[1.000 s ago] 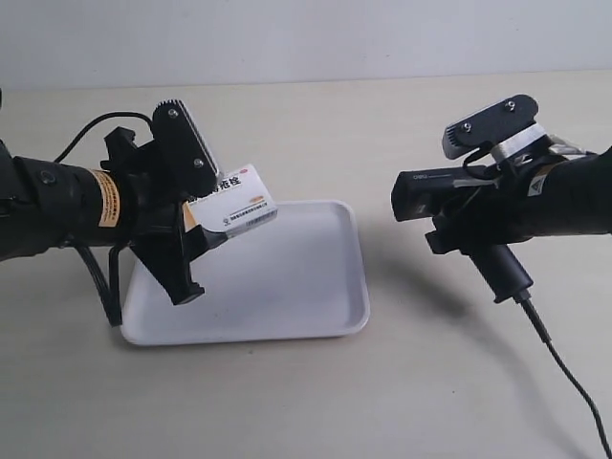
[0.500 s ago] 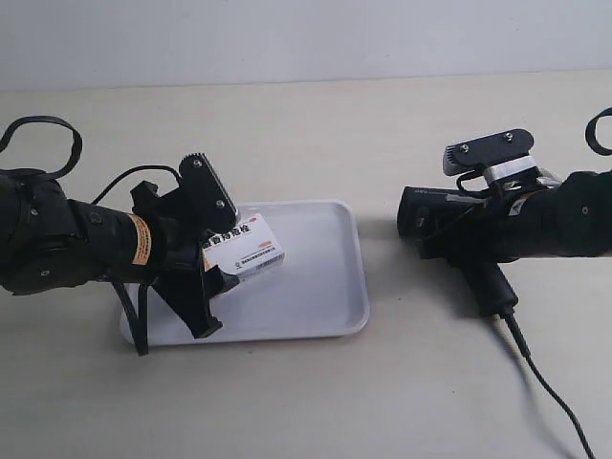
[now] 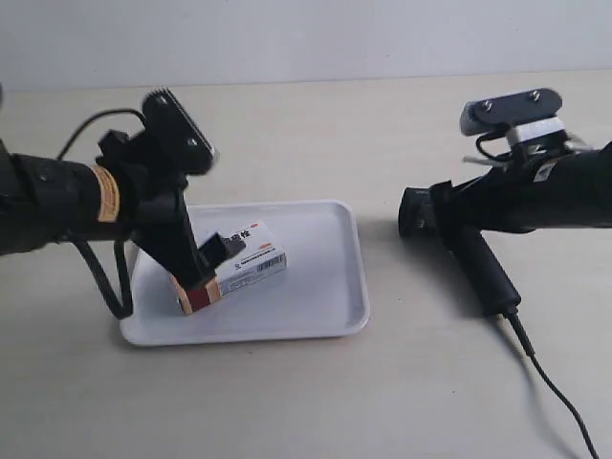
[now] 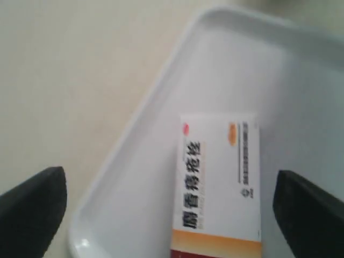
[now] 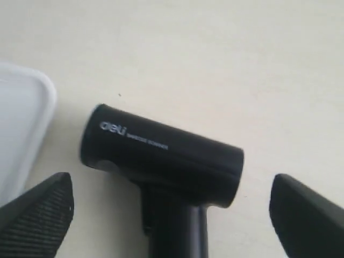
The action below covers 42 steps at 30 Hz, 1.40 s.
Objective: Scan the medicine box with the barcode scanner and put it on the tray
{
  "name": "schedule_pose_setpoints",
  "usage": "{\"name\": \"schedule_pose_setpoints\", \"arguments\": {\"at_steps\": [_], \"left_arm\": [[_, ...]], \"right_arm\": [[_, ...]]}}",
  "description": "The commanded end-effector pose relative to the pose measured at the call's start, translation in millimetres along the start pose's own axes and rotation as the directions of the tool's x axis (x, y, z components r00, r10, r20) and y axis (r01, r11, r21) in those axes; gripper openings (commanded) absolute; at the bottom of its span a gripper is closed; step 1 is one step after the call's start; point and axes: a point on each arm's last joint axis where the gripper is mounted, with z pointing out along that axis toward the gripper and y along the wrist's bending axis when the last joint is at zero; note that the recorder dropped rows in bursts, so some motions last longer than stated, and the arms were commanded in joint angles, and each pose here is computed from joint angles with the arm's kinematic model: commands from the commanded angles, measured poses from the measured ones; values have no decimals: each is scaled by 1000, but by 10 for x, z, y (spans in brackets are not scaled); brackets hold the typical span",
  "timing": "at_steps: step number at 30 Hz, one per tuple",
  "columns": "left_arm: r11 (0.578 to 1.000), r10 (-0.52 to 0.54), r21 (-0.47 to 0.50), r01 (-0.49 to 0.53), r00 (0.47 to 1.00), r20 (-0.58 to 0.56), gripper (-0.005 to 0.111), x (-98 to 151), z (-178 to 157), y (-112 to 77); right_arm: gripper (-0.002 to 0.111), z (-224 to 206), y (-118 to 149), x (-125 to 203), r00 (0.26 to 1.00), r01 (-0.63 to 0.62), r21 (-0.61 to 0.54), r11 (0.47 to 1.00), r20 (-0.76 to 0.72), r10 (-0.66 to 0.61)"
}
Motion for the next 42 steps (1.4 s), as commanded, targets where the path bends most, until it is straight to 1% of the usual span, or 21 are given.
{"name": "schedule_pose_setpoints", "arguments": {"at_steps": [1, 2, 3, 4, 6, 7, 10, 14, 19, 25, 29, 31, 32, 33, 35, 36, 37, 38, 39, 40, 42], "left_arm": [[989, -94, -101, 105, 990, 102, 86, -245, -604, 147], [983, -130, -117, 144, 985, 116, 74, -265, -721, 169], [973, -172, -132, 190, 976, 136, 58, -279, -859, 187], [961, -214, -142, 237, 963, 162, 44, -277, -991, 192], [946, -252, -151, 285, 945, 208, 4, -235, -1197, 171], [945, -251, -154, 290, 940, 232, 2, -189, -1297, 143], [933, -285, -127, 337, 906, 311, 3, 17, -1499, 2], [907, -347, -80, 413, 841, 415, 3, 318, -1719, -190], [907, -329, -86, 413, 820, 469, 3, 611, -1849, -347], [904, -318, -91, 417, 801, 508, 3, 731, -1917, -408], [908, -305, -96, 408, 799, 518, 3, 751, -1928, -421], [905, -297, -102, 414, 784, 545, 3, 848, -1917, -463], [904, -279, -119, 411, 776, 565, 3, 906, -1920, -484], [908, -221, -171, 383, 782, 582, 3, 979, -1920, -503], [879, -181, -247, 408, 765, 618, 3, 1134, -1919, -534], [851, -170, -283, 443, 741, 649, 3, 1195, -1939, -540], [817, -147, -323, 478, 714, 685, 3, 1206, -2007, -522], [768, -173, -358, 531, 710, 683, 3, 1260, -2032, -499], [728, -205, -352, 588, 677, 707, 3, 1287, -2061, -491], [678, -218, -369, 636, 653, 725, 3, 1324, -2098, -483], [634, -194, -409, 656, 647, 738, 3, 1345, -2140, -474]], "right_arm": [[86, -633, 38, -159, 998, 26, -51, 998, 55, -23], [80, -792, 45, -177, 997, 42, -59, 997, 73, -38], [73, -917, 52, -181, 996, 45, -68, 997, 83, -40], [63, -1066, 56, -187, 993, 49, -75, 996, 112, -41], [43, -1341, 55, -178, 979, 54, -79, 995, 201, -37], [31, -1461, 51, -147, 969, 53, -79, 995, 245, -32], [-1, -1722, 33, 21, 934, 52, -77, 996, 358, -21], [0, -1925, 1, 294, 872, 49, -68, 996, 489, -9], [0, -2146, -10, 474, 811, 42, -81, 996, 585, 14], [0, -2337, -17, 532, 742, 48, -82, 995, 670, 19], [0, -2393, -19, 554, 721, 50, -82, 995, 693, 21], [0, -2400, -19, 557, 718, 51, -82, 995, 696, 21], [0, -2400, -19, 557, 718, 51, -82, 995, 696, 21], [0, -2400, -19, 557, 718, 51, -82, 995, 696, 21], [0, -2400, -19, 557, 718, 51, -82, 995, 696, 21], [0, -2400, -19, 557, 718, 51, -82, 995, 696, 21], [0, -2400, -19, 557, 718, 51, -82, 995, 696, 21], [0, -2400, -19, 557, 718, 51, -82, 995, 696, 21], [0, -2400, -19, 557, 718, 51, -82, 995, 696, 21], [0, -2400, -19, 556, 717, 50, -82, 995, 697, 21], [0, -2400, -19, 556, 717, 50, -82, 995, 697, 21]]}}
